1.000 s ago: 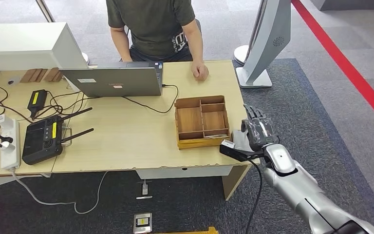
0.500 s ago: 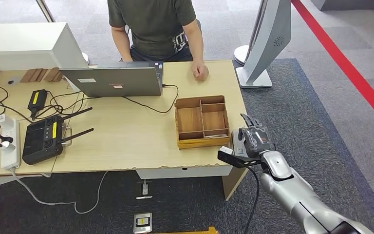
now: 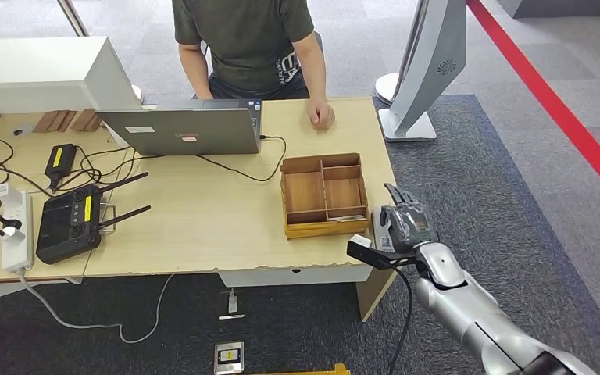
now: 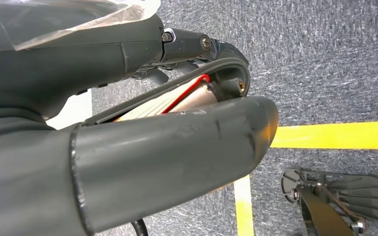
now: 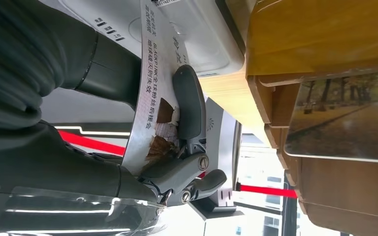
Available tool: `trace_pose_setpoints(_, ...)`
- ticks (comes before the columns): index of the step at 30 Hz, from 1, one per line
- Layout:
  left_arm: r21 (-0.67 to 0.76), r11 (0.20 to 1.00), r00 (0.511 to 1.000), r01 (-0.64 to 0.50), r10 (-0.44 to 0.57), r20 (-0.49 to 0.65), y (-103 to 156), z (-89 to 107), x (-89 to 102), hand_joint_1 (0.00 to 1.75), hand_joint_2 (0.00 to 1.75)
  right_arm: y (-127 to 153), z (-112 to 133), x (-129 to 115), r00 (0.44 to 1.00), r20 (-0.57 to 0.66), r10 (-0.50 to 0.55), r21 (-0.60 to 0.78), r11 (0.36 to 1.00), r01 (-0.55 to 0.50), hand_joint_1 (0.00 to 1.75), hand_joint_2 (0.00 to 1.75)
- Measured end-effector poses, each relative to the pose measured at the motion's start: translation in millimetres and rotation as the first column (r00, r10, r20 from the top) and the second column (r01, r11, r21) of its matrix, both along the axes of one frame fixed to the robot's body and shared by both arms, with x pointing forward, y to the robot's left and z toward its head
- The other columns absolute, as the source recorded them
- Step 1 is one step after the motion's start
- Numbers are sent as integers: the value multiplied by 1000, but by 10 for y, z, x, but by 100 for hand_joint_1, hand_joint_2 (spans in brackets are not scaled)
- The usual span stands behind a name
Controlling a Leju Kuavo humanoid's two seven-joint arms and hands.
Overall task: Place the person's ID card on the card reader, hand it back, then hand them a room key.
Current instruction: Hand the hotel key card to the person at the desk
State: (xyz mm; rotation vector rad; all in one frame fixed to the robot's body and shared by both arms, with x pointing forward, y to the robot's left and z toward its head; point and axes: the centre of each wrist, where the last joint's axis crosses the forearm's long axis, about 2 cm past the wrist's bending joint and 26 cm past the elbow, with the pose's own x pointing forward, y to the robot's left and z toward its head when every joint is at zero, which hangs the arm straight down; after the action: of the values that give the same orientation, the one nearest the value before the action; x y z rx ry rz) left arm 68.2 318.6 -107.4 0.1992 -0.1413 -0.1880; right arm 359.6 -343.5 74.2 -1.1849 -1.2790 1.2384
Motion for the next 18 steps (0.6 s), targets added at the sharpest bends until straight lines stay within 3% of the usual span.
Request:
trace_pose_setpoints(8, -5, 1000, 1000, 12, -12, 12, 0, 0, -1, 0, 0, -16, 203, 186, 999, 37, -28, -63, 998, 30, 175, 175)
trace_pose_setpoints(18, -23, 999, 999, 47, -47, 10, 43, 1, -5, 0, 0, -48, 1186, 691, 988, 151, -29, -263, 962, 68, 175, 175)
